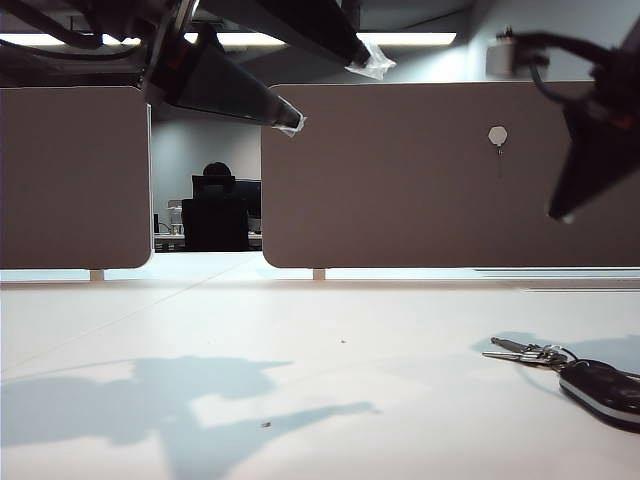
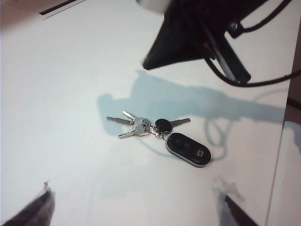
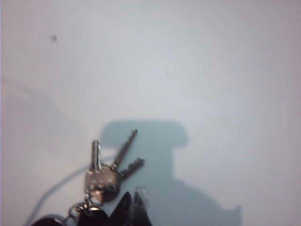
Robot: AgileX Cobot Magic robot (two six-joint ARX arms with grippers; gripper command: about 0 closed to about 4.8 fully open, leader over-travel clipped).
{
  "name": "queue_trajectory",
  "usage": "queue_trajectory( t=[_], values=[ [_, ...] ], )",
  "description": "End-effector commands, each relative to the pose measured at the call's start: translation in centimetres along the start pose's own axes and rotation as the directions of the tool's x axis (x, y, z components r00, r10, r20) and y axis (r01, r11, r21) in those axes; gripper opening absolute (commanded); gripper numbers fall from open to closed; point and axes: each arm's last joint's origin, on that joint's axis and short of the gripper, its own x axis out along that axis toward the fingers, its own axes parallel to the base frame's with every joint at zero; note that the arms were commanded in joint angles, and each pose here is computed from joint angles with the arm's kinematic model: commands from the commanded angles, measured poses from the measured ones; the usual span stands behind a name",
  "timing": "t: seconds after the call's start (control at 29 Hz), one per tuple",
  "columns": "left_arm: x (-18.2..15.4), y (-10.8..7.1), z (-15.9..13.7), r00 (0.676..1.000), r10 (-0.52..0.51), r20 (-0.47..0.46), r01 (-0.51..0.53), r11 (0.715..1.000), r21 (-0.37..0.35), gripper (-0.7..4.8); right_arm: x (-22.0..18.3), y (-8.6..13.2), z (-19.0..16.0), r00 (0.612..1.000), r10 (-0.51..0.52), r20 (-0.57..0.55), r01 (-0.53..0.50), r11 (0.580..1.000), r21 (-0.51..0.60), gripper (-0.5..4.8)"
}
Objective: Hang the bunch of keys on the hook.
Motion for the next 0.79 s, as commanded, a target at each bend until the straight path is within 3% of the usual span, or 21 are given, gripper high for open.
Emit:
queue_trajectory(
  t=[0.03,0.14,0.31,0.79],
  values=[
    [-0.1,0.0,0.2,1.000,-0.002,0.012,0.002,1.000,0.007,4.79,-0.1,0.1,0.1,0.999,0.046,0.030,-0.046,0.999,0.011,-0.04],
    [-0.1,0.0,0.2,1.000,-0.002,0.012,0.002,1.000,0.007,4.79,0.5,0.2,-0.1,0.997,0.081,0.020,-0.081,0.997,0.017,0.19],
    [-0.1,0.0,0.2,1.000,-0.002,0.011,0.002,1.000,0.007,4.79,1.6,0.3,-0.7,0.990,0.138,-0.037,-0.137,0.990,0.039,2.30],
    [-0.1,0.0,0.1,1.000,0.021,0.001,-0.021,1.000,0.004,4.79,4.7,1.5,-4.1,0.963,0.206,-0.172,-0.196,0.978,0.076,2.18]
  ],
)
